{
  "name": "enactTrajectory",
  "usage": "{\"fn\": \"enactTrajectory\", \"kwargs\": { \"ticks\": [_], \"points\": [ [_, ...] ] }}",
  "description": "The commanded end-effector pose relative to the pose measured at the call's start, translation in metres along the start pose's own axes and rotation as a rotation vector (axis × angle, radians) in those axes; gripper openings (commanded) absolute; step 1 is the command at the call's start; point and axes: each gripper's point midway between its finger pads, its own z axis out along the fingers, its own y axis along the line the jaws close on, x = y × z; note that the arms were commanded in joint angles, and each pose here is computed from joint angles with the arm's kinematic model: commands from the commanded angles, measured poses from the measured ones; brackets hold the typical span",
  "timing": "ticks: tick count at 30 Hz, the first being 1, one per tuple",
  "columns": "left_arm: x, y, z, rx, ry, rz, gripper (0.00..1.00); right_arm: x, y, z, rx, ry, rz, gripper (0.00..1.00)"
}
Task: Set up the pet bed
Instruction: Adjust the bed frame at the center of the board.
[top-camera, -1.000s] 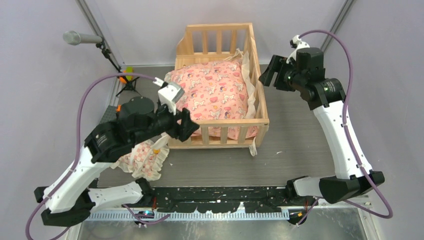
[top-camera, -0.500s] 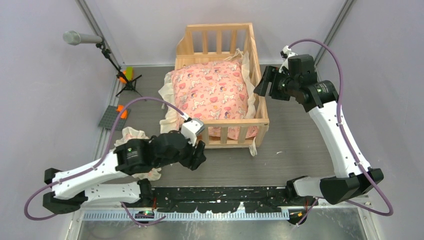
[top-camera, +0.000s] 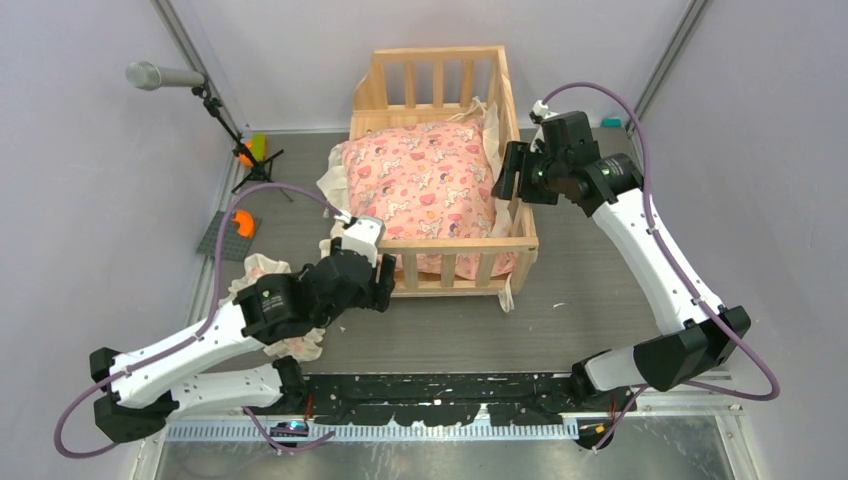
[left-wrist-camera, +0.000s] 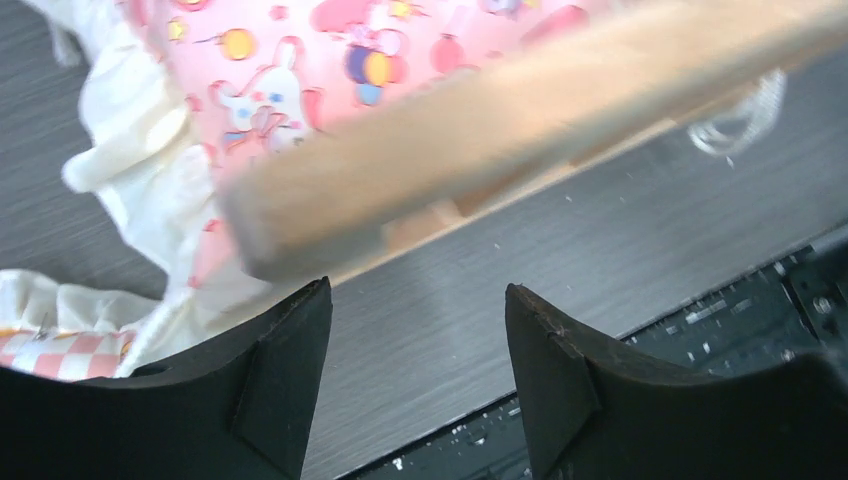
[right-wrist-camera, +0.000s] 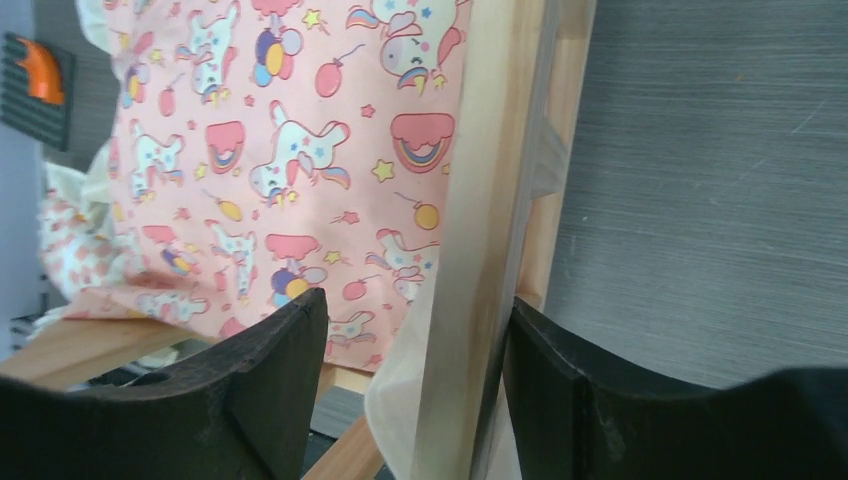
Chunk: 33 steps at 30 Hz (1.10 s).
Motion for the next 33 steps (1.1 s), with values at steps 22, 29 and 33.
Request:
{"fn": "enactTrajectory", "kwargs": {
  "ticks": [22,29,33],
  "points": [
    [-0.09,0.093,0.063,-0.11,-0.047,-0.123,0.64,0.047,0.08,-0.02,-0.011,-0.103,-0.079,0.0],
    [-0.114,0.118,0.077,-0.124,-0.064,-0.152,0.63,0.057,0.124,-0.016,-0.081,-0.126,-0.066,0.0],
    [-0.125,0.123,0.085,-0.12,-0.069,-0.163,0.63,0.071,0.155,-0.014,-0.096,-0.13,-0.11,0.0]
  ]
}}
